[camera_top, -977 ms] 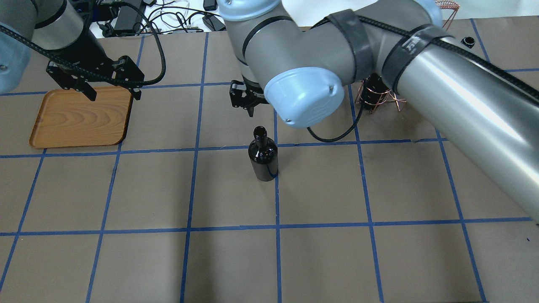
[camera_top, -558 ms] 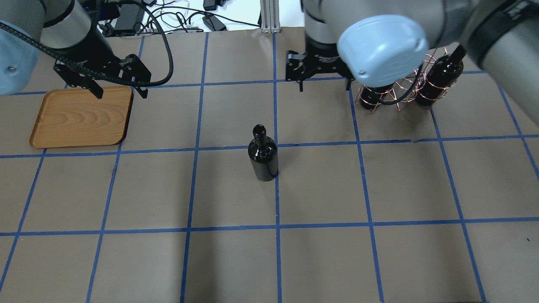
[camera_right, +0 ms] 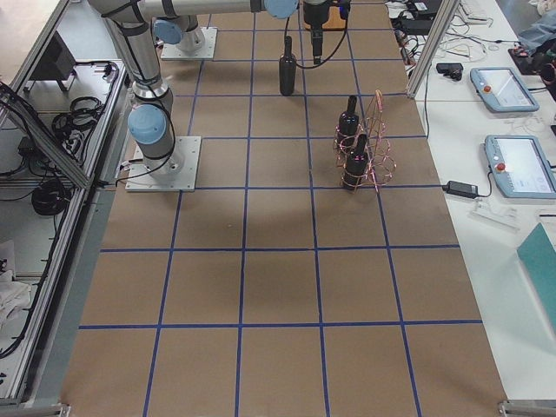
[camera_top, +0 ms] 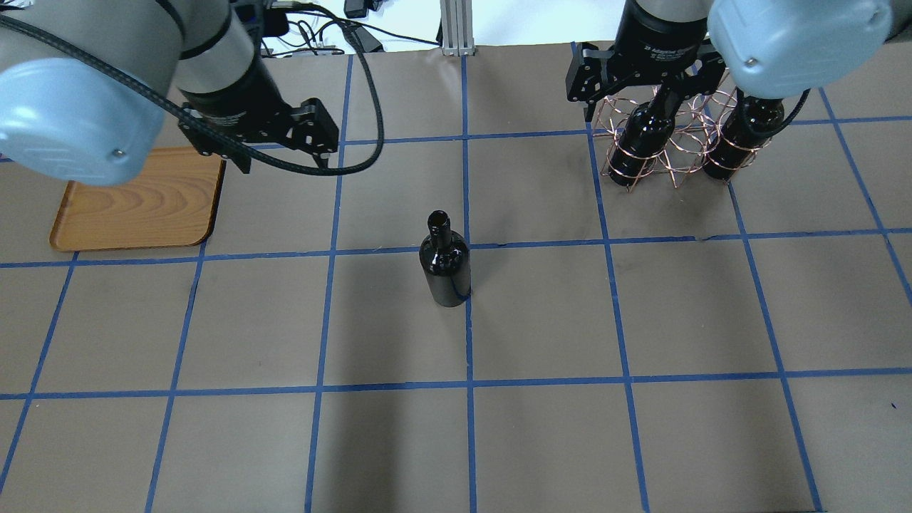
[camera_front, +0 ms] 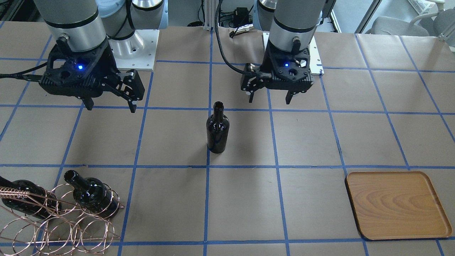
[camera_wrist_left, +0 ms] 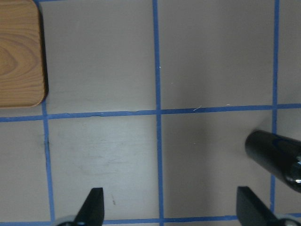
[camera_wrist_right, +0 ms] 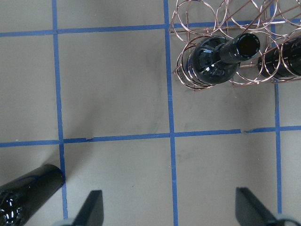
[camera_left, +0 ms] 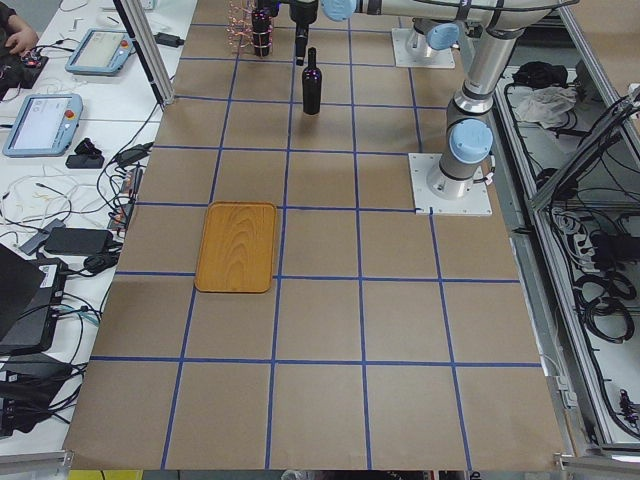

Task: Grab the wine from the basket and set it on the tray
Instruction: 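Move the right gripper back over the rack while the left gripper reaches toward the bottle, then grasp the neck of the standing wine bottle with the left gripper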

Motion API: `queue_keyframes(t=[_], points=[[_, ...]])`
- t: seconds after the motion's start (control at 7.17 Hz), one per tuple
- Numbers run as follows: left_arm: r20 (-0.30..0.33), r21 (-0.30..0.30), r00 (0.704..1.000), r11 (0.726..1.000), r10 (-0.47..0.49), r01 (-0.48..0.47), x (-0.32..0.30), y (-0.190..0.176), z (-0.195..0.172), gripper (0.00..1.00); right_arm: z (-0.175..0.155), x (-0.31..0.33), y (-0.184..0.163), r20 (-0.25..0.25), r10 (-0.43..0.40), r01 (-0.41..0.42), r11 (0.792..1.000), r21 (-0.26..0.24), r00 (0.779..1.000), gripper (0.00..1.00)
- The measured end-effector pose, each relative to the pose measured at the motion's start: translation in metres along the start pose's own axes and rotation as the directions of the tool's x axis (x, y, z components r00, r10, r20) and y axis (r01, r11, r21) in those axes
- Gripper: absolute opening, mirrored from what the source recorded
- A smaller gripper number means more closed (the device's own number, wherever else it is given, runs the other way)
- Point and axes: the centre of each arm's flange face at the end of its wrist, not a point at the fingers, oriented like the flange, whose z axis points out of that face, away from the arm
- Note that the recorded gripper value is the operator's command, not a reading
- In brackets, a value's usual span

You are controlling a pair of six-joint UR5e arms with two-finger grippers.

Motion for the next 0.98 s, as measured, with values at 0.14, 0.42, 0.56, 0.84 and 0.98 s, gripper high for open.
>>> queue_keyframes(t=[0.14, 0.42, 0.56, 0.84, 0.98], points=[[-0.032, -0.008, 0.999, 1.0, 0.018, -0.018, 0.023, 0.002, 0.01, 1.0, -0.001, 0.0, 0.002, 0.001, -0.013, 0.013, 1.0, 0.005, 1.0, 1.0], [-0.071, -0.038, 0.996, 0.998, 0.056, -0.059, 0.06, 0.005, 0.036, 1.0, 0.004, 0.001, 0.006, 0.001, -0.049, 0.049, 0.999, -0.005, 0.999, 1.0], [-0.074, -0.051, 0.994, 0.995, 0.078, -0.082, 0.075, 0.006, 0.051, 1.0, 0.006, 0.001, 0.008, 0.001, -0.056, 0.056, 0.998, -0.008, 0.998, 1.0], [-0.069, -0.082, 0.993, 0.991, 0.1, -0.106, 0.089, 0.007, 0.077, 0.89, 0.0, 0.0, 0.009, 0.0, -0.059, 0.059, 0.998, 0.003, 0.998, 1.0], [-0.06, -0.101, 0.992, 0.988, 0.108, -0.114, 0.089, 0.01, 0.088, 0.82, -0.002, 0.0, 0.008, -0.001, -0.061, 0.061, 0.998, 0.007, 0.998, 1.0]])
